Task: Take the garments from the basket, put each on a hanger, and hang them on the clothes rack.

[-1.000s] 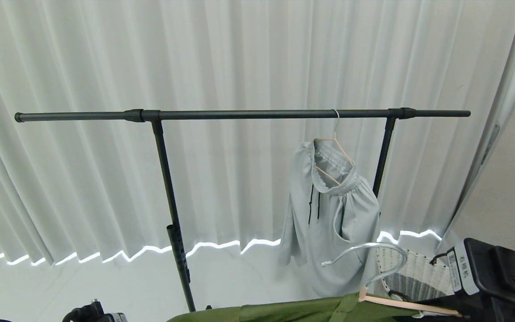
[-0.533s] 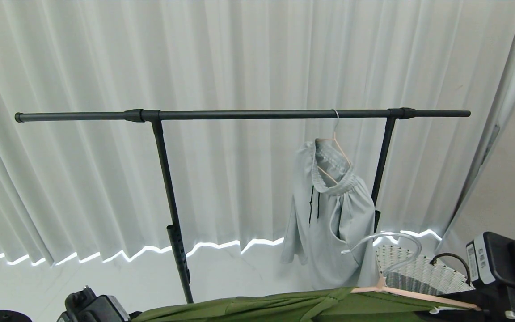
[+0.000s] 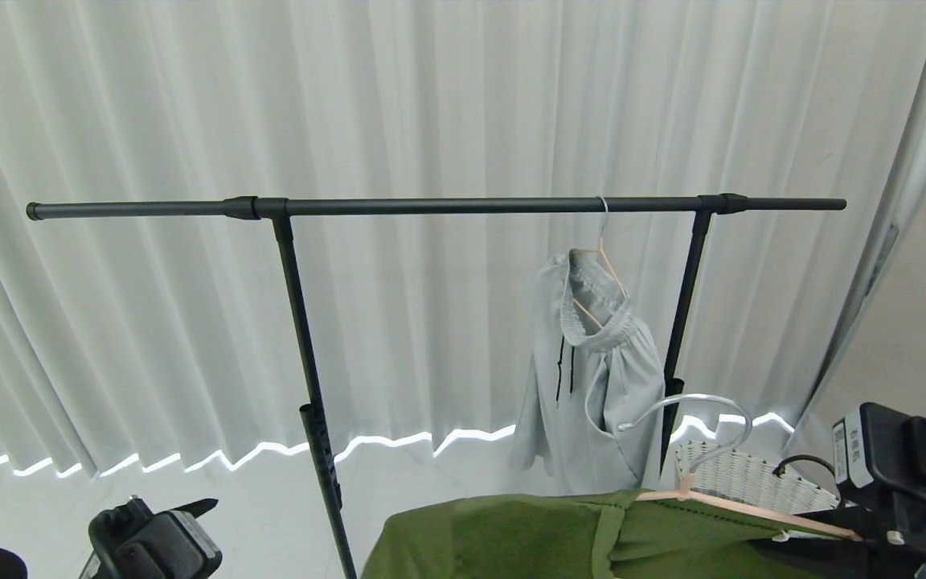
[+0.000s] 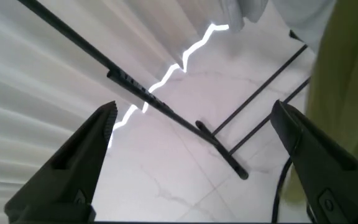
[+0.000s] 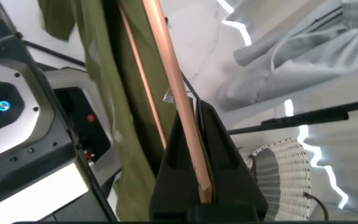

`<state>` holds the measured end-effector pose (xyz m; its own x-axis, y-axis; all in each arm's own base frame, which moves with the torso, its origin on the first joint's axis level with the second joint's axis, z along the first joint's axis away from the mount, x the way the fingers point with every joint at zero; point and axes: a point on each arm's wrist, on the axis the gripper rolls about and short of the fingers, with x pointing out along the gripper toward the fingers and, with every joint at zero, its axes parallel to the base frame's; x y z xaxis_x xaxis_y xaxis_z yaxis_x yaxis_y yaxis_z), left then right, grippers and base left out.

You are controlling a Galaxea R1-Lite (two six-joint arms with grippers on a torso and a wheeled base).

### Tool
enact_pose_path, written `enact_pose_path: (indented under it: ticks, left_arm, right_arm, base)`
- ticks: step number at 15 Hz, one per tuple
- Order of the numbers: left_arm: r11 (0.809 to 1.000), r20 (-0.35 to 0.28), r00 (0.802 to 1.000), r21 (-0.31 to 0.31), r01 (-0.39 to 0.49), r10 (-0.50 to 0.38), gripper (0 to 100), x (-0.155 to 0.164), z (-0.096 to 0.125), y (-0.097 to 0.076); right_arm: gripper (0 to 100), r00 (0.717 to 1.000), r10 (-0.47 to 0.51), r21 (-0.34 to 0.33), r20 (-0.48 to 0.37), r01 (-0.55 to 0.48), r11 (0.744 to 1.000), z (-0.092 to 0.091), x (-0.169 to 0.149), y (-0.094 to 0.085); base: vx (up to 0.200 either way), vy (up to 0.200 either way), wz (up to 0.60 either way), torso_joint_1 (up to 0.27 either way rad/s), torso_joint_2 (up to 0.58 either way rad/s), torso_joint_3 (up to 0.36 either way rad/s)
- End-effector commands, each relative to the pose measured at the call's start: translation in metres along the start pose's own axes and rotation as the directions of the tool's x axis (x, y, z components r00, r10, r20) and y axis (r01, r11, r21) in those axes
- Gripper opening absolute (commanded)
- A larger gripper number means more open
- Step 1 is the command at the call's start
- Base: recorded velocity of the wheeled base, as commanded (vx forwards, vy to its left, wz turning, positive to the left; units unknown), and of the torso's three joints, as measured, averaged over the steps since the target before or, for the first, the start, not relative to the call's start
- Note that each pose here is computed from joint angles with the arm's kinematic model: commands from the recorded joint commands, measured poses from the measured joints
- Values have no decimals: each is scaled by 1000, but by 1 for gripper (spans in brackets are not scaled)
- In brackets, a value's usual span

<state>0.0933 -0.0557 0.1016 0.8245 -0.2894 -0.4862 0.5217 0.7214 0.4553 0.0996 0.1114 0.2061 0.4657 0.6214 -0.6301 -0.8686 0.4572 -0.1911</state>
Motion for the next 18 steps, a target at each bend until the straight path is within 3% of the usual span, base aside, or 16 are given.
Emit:
enact_pose_path:
  ticks: [1,4,8,9,10,11,12,13,14,15,17,18]
  left_arm:
    - [1000,39,999,-6,-1,1,100,-6,0,1]
    - [998,129,989,14,68,-70,100,-12,5,-2]
    - [998,179,983,-39,48,-40,100,-16,15,4]
    - [994,186,982,-93,50,-32,100,-15,20,6]
    - [980,184,983,-191,51,-15,100,-11,31,12]
    - [969,163,987,-242,41,-1,100,-9,35,16]
    - [954,80,996,-301,0,25,100,-6,39,26]
    - [946,-27,999,-321,-44,37,100,-6,35,34]
    - [939,-82,995,-335,-73,49,100,-6,31,38]
    - [937,-92,994,-340,-83,55,100,-7,27,37]
    - [940,-85,995,-332,-81,56,100,-13,21,34]
    - [957,-79,995,-279,-78,58,100,-18,13,30]
  right_arm:
    - [0,1000,-14,10,-12,14,1000,-1,2,-3]
    - [0,999,-46,30,-28,47,998,-3,2,-7]
    - [0,994,-90,47,-68,94,994,-6,2,-8]
    - [0,990,-101,60,-101,107,992,-8,4,-8]
    - [0,970,-154,72,-188,170,983,-12,7,-10]
    - [0,962,-166,105,-218,192,976,-13,10,-11]
    - [0,955,-168,202,-246,220,954,-13,17,-12]
    - [0,950,-178,281,-258,250,927,-8,23,-15]
    - [0,948,-186,347,-258,271,898,-2,27,-18]
    - [0,950,-197,416,-244,286,863,9,30,-22]
    - [0,952,-213,491,-220,297,819,22,33,-28]
    - [0,954,-223,535,-199,296,791,35,36,-32]
  base:
    - [0,0,0,0,0,0]
    - [0,0,0,0,0,0]
    - [0,0,0,0,0,0]
    - [0,0,0,0,0,0]
    - [0,0,0,0,0,0]
    - [0,0,0,0,0,0]
    - [0,0,0,0,0,0]
    - [0,0,0,0,0,0]
    - [0,0,0,0,0,0]
    - [0,0,0,0,0,0]
    - [0,0,0,0,0,0]
    - [0,0,0,0,0,0]
